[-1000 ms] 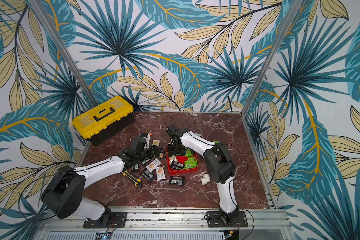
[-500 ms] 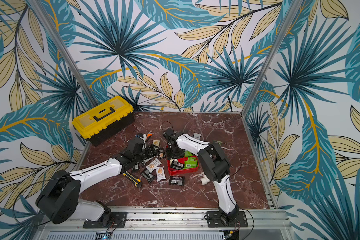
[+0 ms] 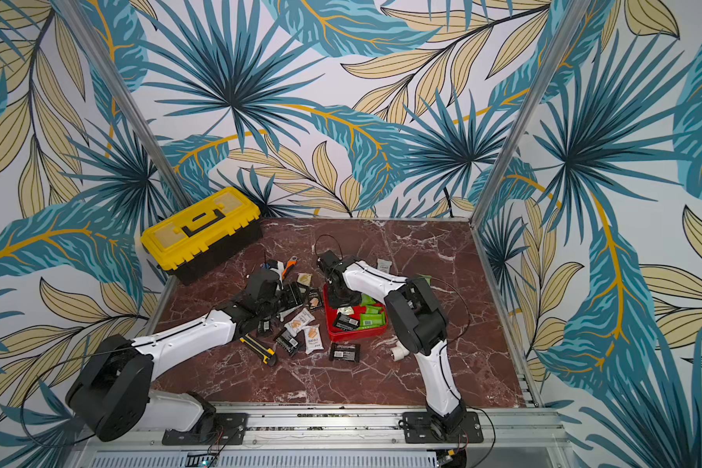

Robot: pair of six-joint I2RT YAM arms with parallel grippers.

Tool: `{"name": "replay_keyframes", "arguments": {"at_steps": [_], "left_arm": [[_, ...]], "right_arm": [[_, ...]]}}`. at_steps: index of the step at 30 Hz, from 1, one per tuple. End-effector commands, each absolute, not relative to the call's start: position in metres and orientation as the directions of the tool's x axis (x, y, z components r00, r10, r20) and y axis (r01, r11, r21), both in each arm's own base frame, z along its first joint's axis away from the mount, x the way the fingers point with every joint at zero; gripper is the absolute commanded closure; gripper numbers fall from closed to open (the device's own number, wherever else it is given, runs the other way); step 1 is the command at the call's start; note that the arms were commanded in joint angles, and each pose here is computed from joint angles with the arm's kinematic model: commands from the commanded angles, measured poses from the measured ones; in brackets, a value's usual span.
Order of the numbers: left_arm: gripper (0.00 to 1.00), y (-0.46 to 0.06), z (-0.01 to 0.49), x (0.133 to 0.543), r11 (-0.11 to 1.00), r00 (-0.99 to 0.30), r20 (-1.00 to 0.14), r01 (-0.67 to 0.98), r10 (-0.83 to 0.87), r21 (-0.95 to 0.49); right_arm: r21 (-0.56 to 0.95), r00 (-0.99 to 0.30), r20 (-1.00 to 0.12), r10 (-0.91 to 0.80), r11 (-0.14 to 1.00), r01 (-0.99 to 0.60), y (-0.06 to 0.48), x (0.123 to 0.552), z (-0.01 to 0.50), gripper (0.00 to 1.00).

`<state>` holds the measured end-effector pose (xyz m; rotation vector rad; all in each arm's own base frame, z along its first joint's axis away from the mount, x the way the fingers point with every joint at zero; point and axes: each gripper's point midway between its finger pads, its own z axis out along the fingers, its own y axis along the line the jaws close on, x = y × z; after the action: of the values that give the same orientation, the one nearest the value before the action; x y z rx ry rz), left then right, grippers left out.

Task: Take the cookies out of the storage box
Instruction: Pick up the cookie from the storage box.

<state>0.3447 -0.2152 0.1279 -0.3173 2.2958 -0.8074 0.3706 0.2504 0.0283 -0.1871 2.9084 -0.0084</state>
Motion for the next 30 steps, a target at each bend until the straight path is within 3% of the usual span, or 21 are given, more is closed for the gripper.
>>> {"name": "replay_keyframes", "arguments": {"at_steps": [1, 17, 30], "left_arm": [[0.44, -0.208, 0.127, 0.340, 0.786, -0.735, -0.530, -0.008, -0.423, -0.618], [0.44, -0.207, 0.131, 0.343, 0.785, -0.716, -0.551, 0.006, -0.429, -0.619], [0.44, -0.236, 0.142, 0.348, 0.832, -0.740, -0.631, 0.183, -0.234, -0.523]], "right_arm": [[-0.056, -0.970, -0.214, -0.116, 0.993, -0.107, 0.247, 0.370, 0.023, 0.57], [0.054, -0.937, -0.346, -0.051, 0.996, -0.074, 0.243, 0.363, 0.107, 0.59], [0.003, -0.927, -0.369, 0.069, 0.997, 0.073, 0.158, 0.349, 0.137, 0.59]]}}
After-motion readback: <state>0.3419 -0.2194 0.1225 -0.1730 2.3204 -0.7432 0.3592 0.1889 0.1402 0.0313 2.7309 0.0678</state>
